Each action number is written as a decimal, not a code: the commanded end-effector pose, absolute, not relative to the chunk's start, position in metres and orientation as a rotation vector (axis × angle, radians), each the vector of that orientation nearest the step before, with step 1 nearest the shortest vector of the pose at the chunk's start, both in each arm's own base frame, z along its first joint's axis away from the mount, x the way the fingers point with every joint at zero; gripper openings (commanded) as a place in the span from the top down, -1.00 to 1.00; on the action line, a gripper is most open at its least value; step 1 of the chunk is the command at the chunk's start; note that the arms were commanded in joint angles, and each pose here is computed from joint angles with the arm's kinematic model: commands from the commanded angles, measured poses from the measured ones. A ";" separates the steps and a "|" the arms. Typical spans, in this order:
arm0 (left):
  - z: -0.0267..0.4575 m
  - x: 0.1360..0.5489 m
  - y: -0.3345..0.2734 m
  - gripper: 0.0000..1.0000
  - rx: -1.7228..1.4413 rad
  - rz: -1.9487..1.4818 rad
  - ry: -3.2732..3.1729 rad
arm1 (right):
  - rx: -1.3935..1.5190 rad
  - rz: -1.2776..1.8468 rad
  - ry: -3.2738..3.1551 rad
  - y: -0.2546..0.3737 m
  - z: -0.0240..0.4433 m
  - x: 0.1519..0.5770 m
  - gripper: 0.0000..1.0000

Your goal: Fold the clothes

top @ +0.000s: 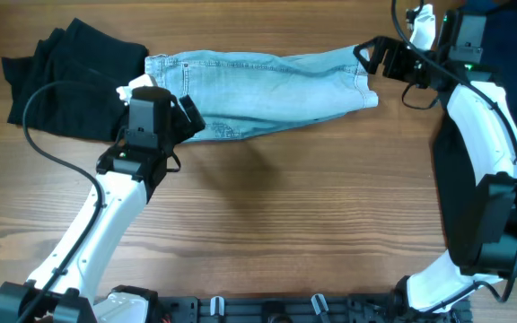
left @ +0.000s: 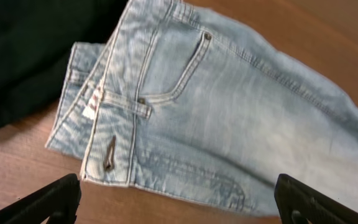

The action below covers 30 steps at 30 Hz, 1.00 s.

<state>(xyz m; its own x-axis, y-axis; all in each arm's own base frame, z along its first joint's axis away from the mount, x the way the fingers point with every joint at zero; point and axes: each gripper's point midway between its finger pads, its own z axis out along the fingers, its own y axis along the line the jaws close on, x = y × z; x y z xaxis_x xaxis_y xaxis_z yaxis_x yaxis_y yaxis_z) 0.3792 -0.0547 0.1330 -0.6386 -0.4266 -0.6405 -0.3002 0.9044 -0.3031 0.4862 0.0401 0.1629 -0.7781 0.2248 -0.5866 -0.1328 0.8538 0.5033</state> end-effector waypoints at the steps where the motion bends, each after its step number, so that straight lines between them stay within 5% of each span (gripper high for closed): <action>1: 0.136 0.380 -0.058 -0.99 -0.488 -0.232 2.324 | 0.146 0.693 2.497 0.036 0.120 0.477 -0.99; 16: 0.131 0.375 -0.057 -1.00 -0.491 -0.219 2.352 | 0.276 0.651 2.709 0.027 0.011 0.471 -0.90; 23: 0.131 0.375 -0.057 -0.99 -0.491 -0.219 2.352 | 0.230 0.730 2.738 0.050 -0.012 0.469 -0.42; 30: 0.128 0.372 -0.056 -0.99 -0.493 -0.212 2.368 | 0.213 0.753 2.721 0.058 -0.012 0.473 0.51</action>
<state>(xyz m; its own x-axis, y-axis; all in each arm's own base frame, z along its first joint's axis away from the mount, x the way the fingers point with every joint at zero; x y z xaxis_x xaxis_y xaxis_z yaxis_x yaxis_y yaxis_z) 0.3689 -0.0556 0.1232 -0.6802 -0.4182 -0.6020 -0.3058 0.9083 -0.2855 0.4788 0.0546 0.0058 -0.9289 0.2164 -0.3006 0.0391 0.8643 0.5014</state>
